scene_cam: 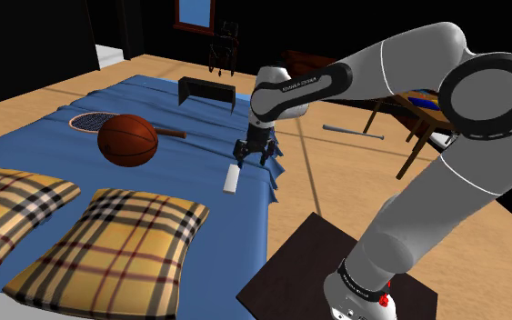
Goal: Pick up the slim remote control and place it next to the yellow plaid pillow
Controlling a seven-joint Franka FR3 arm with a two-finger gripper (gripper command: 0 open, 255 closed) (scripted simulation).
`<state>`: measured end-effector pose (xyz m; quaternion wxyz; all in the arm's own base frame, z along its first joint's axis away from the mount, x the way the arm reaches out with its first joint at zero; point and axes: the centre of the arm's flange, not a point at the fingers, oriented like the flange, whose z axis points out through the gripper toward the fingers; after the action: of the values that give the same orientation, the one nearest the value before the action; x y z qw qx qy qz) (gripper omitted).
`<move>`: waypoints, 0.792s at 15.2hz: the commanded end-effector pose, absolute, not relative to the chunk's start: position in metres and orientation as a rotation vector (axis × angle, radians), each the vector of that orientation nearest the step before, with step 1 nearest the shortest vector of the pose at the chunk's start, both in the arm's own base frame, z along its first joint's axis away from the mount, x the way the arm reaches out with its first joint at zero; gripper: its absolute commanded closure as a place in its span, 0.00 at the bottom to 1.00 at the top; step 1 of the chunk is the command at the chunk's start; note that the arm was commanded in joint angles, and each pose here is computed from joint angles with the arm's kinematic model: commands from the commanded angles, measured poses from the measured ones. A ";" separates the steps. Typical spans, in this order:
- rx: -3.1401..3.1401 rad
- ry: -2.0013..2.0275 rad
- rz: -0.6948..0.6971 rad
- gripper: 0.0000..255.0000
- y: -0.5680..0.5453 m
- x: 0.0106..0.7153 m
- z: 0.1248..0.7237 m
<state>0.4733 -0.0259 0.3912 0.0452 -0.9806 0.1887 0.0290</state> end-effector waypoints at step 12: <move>-2.949 0.943 0.033 0.00 -0.078 0.579 0.273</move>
<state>0.5707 -0.0730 0.2838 0.0248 -0.9550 0.2953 0.0127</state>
